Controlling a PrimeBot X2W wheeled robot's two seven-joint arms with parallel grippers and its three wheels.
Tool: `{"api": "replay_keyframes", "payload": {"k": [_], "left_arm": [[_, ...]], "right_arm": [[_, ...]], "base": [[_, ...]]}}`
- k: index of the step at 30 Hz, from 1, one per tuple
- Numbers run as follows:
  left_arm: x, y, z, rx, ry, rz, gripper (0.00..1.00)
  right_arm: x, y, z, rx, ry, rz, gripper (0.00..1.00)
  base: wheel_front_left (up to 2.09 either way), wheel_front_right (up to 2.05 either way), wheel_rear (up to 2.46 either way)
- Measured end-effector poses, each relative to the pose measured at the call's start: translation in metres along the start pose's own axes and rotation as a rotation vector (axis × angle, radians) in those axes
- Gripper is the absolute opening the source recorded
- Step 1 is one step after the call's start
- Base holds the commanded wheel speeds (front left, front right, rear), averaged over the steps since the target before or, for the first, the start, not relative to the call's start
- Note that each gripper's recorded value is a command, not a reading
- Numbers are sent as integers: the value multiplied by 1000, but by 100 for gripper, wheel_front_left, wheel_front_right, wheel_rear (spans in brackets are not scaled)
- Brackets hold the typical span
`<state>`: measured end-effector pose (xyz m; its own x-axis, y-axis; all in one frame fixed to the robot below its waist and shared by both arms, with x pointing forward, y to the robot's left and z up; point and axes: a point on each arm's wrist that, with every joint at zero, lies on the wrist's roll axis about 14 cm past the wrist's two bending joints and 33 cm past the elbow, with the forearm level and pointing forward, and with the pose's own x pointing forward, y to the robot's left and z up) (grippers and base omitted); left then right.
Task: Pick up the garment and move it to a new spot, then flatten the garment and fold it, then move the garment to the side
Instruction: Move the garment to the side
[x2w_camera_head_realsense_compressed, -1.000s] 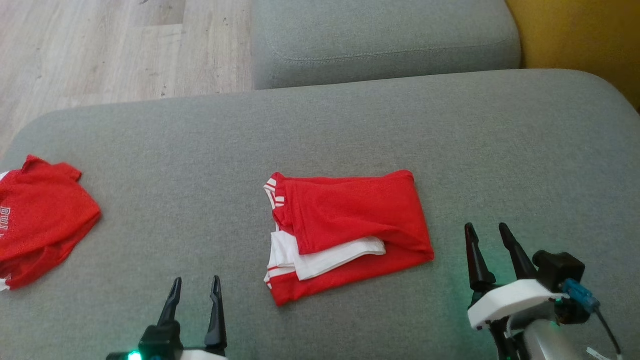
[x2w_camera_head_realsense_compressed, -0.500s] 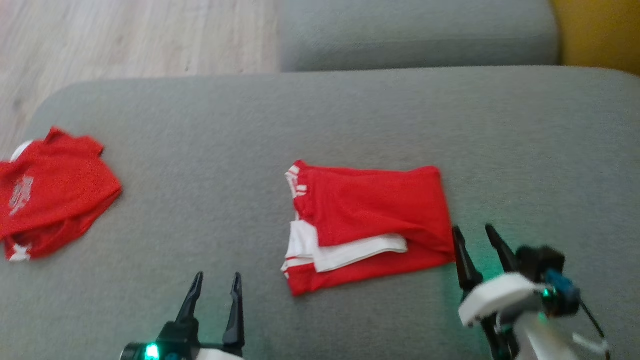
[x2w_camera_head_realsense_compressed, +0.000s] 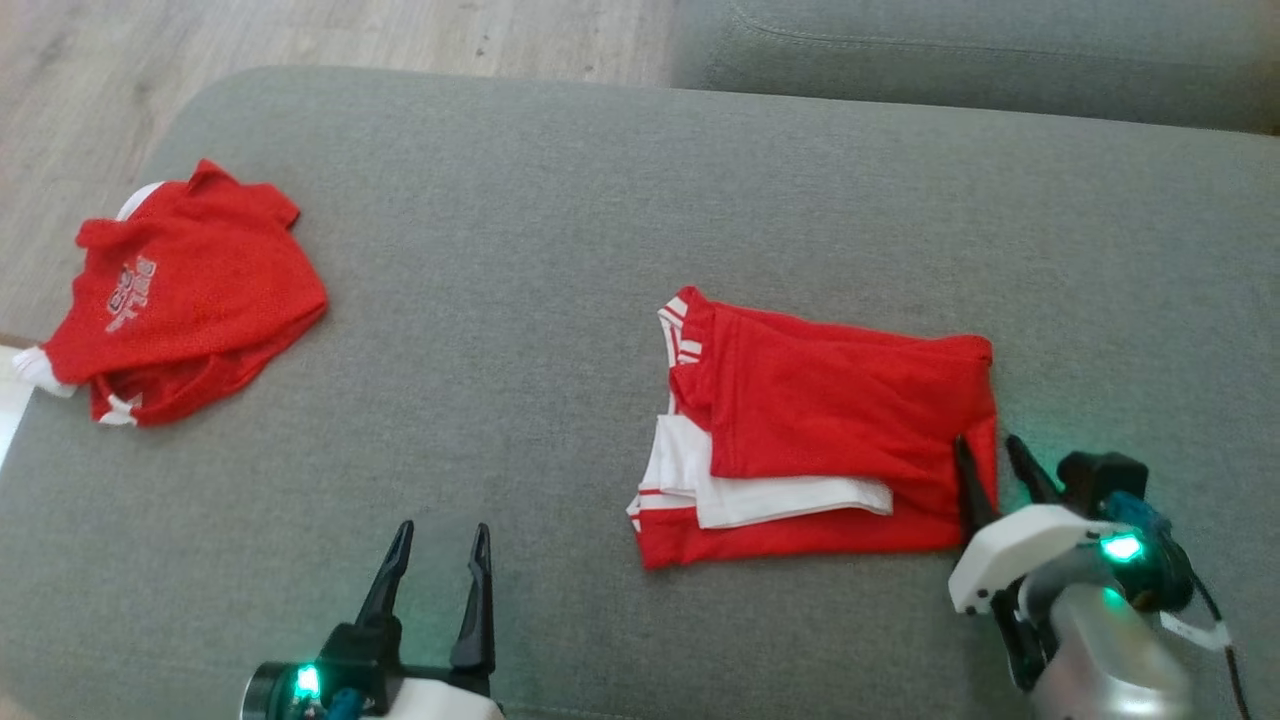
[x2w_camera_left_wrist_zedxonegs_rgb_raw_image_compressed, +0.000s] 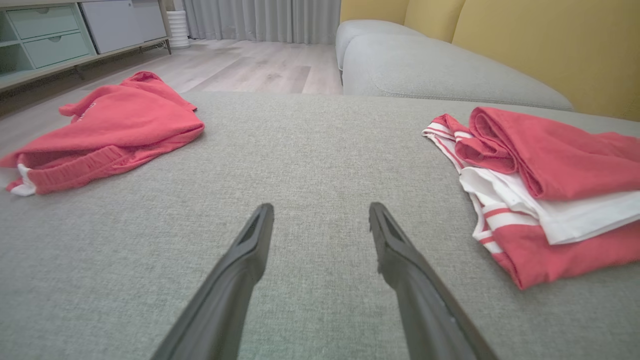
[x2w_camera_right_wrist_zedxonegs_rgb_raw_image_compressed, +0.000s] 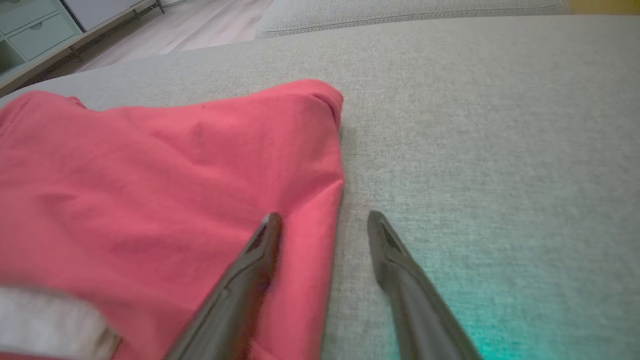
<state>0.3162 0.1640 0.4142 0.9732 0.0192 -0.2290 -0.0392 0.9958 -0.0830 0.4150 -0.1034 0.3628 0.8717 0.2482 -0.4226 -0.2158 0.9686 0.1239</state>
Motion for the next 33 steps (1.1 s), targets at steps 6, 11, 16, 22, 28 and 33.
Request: {"api": "replay_keyframes", "payload": {"k": [6,11,16,22,28,33], "left_arm": [[9,-20,3,5,-7,-73,100],[22,-54,8,14,-14,-191,100],[38,-109,16,27,-28,-363,100],[48,-186,24,44,-49,-595,100],[44,-242,18,45,-31,-765,100],[43,-258,3,44,8,-820,100]], "right_arm": [[-7,-10,7,-6,-19,-23,0],[-29,-35,11,25,-55,-92,0],[-59,-69,13,66,-98,-192,0],[-102,-108,12,127,-154,-325,0],[-138,-137,3,167,-175,-441,0],[-146,-148,-3,159,-152,-480,0]], "base": [[0,0,0],[0,0,0],[0,0,0],[0,0,0],[0,0,0],[0,0,0]]}}
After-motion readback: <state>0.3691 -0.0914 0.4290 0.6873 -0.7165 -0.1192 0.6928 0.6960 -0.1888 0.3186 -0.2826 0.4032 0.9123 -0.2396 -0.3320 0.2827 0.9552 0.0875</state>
